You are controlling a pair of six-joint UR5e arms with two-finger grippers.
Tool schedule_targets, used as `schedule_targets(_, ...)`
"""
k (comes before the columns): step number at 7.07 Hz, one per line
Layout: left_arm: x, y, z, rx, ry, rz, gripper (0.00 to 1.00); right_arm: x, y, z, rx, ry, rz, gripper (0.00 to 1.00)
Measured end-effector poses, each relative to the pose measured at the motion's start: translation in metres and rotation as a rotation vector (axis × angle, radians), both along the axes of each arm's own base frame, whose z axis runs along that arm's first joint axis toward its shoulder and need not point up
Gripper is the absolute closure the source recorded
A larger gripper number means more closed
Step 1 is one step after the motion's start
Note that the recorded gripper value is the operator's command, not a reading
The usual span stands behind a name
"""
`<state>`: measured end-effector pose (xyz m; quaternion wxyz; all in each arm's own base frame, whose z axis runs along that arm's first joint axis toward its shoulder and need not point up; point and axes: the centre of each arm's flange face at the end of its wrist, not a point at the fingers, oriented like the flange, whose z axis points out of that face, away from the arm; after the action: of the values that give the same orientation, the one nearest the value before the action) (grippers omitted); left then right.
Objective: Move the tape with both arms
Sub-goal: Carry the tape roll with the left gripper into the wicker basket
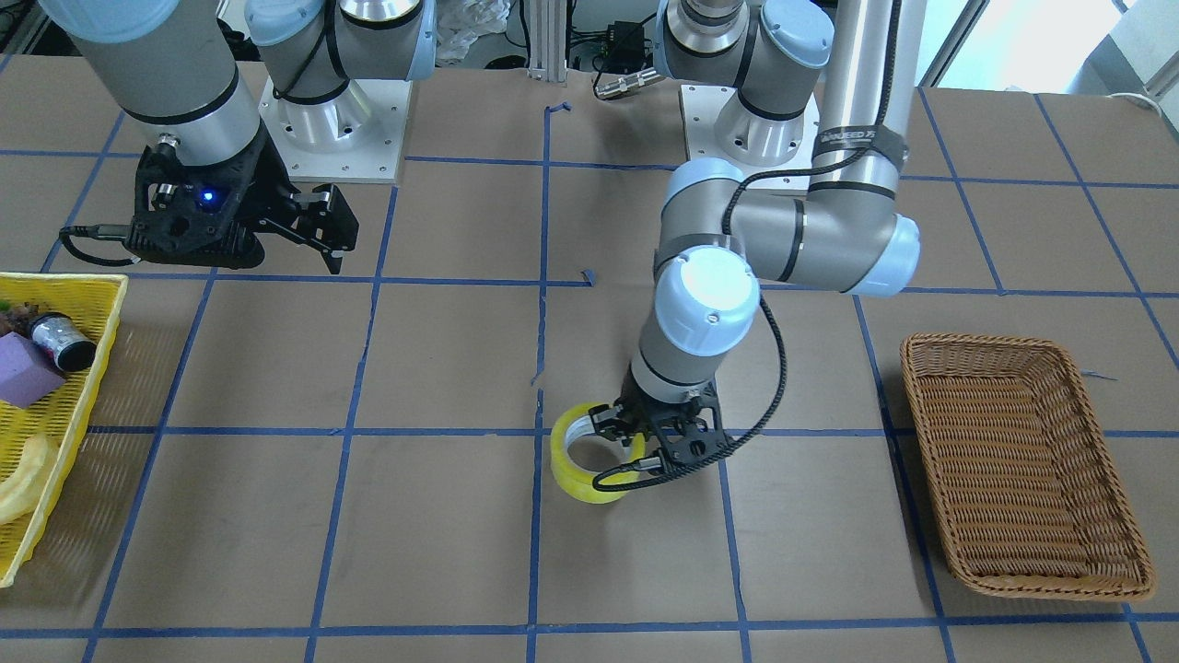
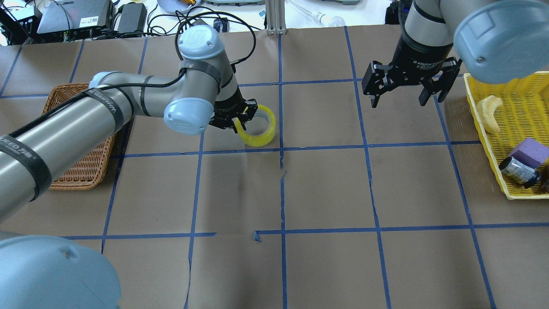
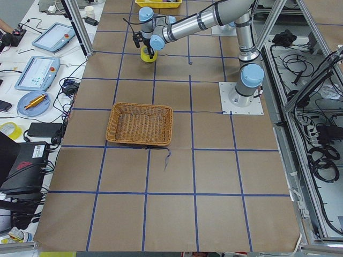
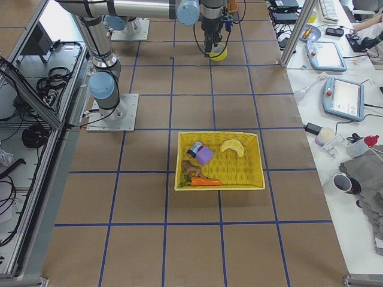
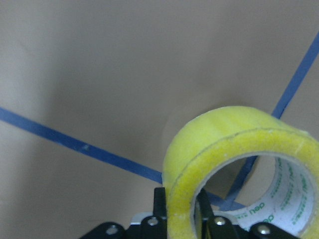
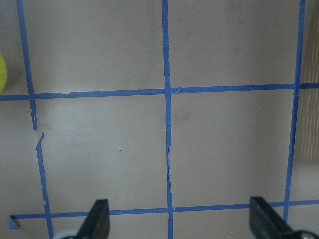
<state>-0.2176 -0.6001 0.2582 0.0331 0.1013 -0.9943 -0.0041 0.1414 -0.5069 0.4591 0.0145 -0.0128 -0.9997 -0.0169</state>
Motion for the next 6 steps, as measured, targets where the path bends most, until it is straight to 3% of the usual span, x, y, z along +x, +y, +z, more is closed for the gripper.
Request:
schedule_targets(2,0.124,-0.028,0.041,0.006,-0.062,-0.264,1.0,-0.001,-0.001,0.0,-0.002,-0.002,-0.002,0.0)
schedule_targets(4,0.275,-0.032,0.056,0.01,-0.103,-0.512,1.0,-0.002,-0.001,0.002,-0.004,-0.003,0.01,0.0)
schedule_targets(5,0.347,-0.028,0.056,-0.005,-0.119,-0.592,1.0,-0.002,-0.001,0.003,-0.006,-0.002,0.015,0.0)
schedule_targets(6,0.396,-0.025,0.046,-0.009,-0.138,-0.618,1.0,-0.002,-0.001,0.003,-0.009,-0.001,0.017,0.0)
